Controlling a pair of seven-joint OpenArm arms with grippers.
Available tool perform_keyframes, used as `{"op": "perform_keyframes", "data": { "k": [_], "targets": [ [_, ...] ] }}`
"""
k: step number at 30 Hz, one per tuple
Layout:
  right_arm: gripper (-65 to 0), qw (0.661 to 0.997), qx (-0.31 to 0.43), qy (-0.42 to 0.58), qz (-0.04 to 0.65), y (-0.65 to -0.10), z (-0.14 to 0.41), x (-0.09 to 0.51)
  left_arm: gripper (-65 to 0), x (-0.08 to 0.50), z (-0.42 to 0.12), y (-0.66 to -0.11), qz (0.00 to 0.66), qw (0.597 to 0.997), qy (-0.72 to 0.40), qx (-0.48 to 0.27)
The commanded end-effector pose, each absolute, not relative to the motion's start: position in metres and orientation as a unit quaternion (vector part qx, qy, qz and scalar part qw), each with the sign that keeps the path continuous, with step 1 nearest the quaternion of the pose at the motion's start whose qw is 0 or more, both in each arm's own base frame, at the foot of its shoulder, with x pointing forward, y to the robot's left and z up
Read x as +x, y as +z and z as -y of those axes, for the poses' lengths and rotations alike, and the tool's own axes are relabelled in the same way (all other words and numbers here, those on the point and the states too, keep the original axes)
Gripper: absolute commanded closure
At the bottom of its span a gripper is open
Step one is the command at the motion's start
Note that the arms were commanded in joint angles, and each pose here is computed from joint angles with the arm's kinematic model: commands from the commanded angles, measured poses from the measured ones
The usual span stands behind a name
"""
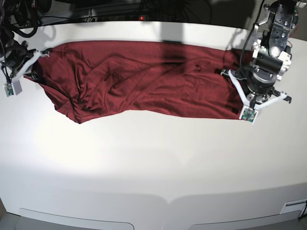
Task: Fold the T-shirt properly
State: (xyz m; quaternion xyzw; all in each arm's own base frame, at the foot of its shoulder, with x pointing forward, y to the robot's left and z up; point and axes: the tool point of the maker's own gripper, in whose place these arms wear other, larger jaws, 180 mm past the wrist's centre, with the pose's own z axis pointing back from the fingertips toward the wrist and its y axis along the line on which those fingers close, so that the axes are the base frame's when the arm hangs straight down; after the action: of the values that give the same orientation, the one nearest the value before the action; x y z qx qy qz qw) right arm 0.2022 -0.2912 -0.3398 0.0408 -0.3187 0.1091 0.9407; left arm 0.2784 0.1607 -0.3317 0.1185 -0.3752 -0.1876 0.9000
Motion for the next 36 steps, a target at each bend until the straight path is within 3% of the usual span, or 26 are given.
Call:
{"op": "perform_keyframes", "data": {
  "k": [1, 9, 10, 13, 15, 19, 24, 29, 31, 34, 36],
  "targets": [
    [0.0, 0.932, 0.048, 0.124, 0.338, -0.332, 0.284, 0.211, 0.0, 0.286, -0.16, -0.32, 0.398, 0.89, -0.184, 0.123],
    [0.0, 0.907, 0.108, 0.17, 0.369, -0.327, 0.229, 0.245, 0.0, 0.287, -0.159, -0.319, 0.402, 0.889, -0.183, 0.121],
    [-3.6, 0.903, 0.117, 0.178, 0.373, -0.325, 0.221, 0.25, 0.0, 0.287, -0.159, -0.319, 0.402, 0.889, -0.183, 0.121],
    [-25.0, 0.887, 0.145, 0.214, 0.383, -0.322, 0.19, 0.264, 0.0, 0.287, -0.158, -0.319, 0.402, 0.889, -0.183, 0.12],
    [-29.6, 0.876, 0.153, 0.243, 0.387, -0.323, 0.169, 0.27, 0.0, 0.287, -0.158, -0.319, 0.402, 0.889, -0.183, 0.12],
    [-29.6, 0.872, 0.13, 0.296, 0.368, -0.343, 0.142, 0.279, 0.0, 0.287, -0.159, -0.319, 0.401, 0.889, -0.183, 0.12],
    [-29.5, 0.894, 0.119, 0.294, 0.316, -0.383, 0.13, 0.285, 0.0, 0.286, -0.159, -0.32, 0.398, 0.891, -0.183, 0.121],
    [-29.4, 0.898, 0.144, 0.281, 0.306, -0.394, 0.112, 0.292, 0.0, 0.286, -0.159, -0.32, 0.398, 0.891, -0.183, 0.121],
    [-21.3, 0.899, 0.151, 0.277, 0.304, -0.396, 0.105, 0.291, 0.0, 0.286, -0.159, -0.32, 0.398, 0.891, -0.183, 0.121],
    [-0.4, 0.902, 0.146, 0.279, 0.294, -0.399, 0.105, 0.289, 0.0, 0.286, -0.159, -0.32, 0.398, 0.891, -0.183, 0.121],
    [0.0, 0.907, 0.133, 0.284, 0.281, -0.403, 0.11, 0.286, 0.0, 0.286, -0.159, -0.32, 0.398, 0.891, -0.183, 0.121]
  ]
}}
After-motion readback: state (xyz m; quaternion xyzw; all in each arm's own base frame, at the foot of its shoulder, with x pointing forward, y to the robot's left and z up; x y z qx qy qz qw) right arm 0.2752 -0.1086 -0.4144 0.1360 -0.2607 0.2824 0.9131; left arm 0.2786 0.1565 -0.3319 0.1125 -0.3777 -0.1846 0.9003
